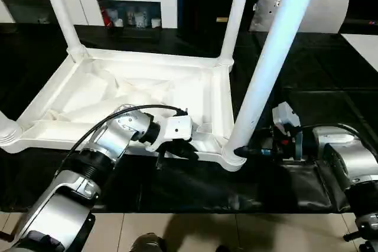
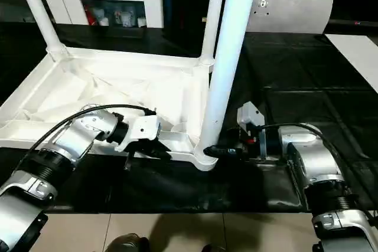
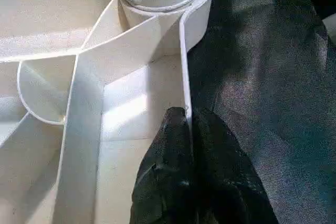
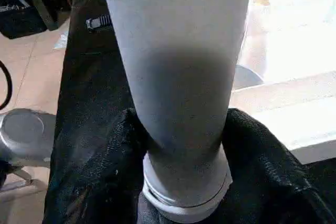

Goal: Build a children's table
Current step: Rotate leg to tighten

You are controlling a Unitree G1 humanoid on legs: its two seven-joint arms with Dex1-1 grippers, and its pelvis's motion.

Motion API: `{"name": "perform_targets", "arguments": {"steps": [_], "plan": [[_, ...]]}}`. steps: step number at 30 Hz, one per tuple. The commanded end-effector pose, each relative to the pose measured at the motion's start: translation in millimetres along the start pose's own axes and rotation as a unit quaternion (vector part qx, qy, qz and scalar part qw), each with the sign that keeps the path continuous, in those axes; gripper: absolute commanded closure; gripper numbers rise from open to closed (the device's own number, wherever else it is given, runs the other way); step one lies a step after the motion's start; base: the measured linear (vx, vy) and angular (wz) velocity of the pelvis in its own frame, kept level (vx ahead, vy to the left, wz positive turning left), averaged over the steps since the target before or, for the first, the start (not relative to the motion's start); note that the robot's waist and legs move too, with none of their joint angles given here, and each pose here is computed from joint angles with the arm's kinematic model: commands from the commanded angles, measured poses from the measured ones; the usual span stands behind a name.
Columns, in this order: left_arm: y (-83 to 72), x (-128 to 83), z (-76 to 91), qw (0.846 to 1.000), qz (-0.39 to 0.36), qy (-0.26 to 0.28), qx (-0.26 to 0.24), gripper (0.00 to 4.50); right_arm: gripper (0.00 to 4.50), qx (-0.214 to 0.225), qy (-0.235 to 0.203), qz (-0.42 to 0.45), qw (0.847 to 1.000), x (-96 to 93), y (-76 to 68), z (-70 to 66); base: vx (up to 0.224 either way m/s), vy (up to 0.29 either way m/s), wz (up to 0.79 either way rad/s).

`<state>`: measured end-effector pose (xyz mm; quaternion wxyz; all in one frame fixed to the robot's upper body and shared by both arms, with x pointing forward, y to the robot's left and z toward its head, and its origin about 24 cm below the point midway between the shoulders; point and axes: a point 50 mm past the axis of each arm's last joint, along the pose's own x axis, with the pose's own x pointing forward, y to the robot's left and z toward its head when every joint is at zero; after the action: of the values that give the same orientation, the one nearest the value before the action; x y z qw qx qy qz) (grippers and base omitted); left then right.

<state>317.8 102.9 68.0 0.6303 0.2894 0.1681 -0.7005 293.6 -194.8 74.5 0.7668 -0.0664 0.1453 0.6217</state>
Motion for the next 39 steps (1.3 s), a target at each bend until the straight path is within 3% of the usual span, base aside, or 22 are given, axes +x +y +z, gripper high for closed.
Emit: {"name": "perform_targets", "arguments": {"steps": [1,9,17,20,21,24,27,28,31,32,38,39], "plan": [[-10.9,13,0.9,0.999,-0.052,0.008,0.011,4.50,2.54,0.007,-0.009,0.006,1.000,4.8,3.1,0.6,0.000,0.000,0.00],[-9.0,13,0.0,0.999,-0.034,0.009,-0.013,4.50,2.63,0.052,-0.028,-0.022,0.998,9.2,6.6,-3.7,0.000,0.000,0.00],[10.1,25,14.0,0.995,0.061,-0.030,-0.074,4.50,2.64,0.093,0.010,-0.200,0.975,26.8,-14.5,-13.1,0.000,0.000,0.00],[21.9,39,24.5,0.985,0.128,-0.035,-0.113,4.50,2.64,0.128,0.004,-0.318,0.939,36.9,-32.3,-7.7,-0.054,0.029,-0.06],[26.5,45,30.3,0.979,0.154,-0.037,-0.129,4.50,2.64,0.135,0.007,-0.374,0.918,40.4,-39.9,-4.7,-0.089,0.013,-0.03],[30.6,51,36.1,0.974,0.174,-0.040,-0.139,4.50,2.64,0.147,0.002,-0.410,0.900,43.8,-45.4,-1.9,0.023,-0.046,-0.12],[36.8,59,53.4,0.964,0.200,-0.077,-0.155,4.50,2.64,0.178,-0.029,-0.452,0.874,50.0,-51.8,2.8,0.010,-0.032,-0.17],[37.4,61,57.1,0.963,0.203,-0.085,-0.157,4.50,2.64,0.174,-0.030,-0.455,0.873,51.6,-52.1,3.6,0.000,0.000,0.00],[35.8,63,59.7,0.965,0.198,-0.081,-0.151,4.50,1.94,0.169,-0.037,-0.448,0.877,56.1,-50.9,5.0,0.018,-0.004,-0.03],[35.8,63,59.4,0.965,0.199,-0.079,-0.150,4.50,1.94,0.169,-0.038,-0.447,0.877,56.5,-50.8,5.3,0.000,0.000,0.00],[39.1,53,41.7,0.962,0.229,-0.040,-0.143,4.50,1.42,0.137,-0.039,-0.450,0.882,43.3,-50.0,3.1,0.000,0.000,0.00],[39.5,49,36.8,0.962,0.233,-0.032,-0.137,4.50,1.42,0.127,-0.048,-0.445,0.885,33.8,-50.2,3.1,0.000,0.000,0.00]]}}
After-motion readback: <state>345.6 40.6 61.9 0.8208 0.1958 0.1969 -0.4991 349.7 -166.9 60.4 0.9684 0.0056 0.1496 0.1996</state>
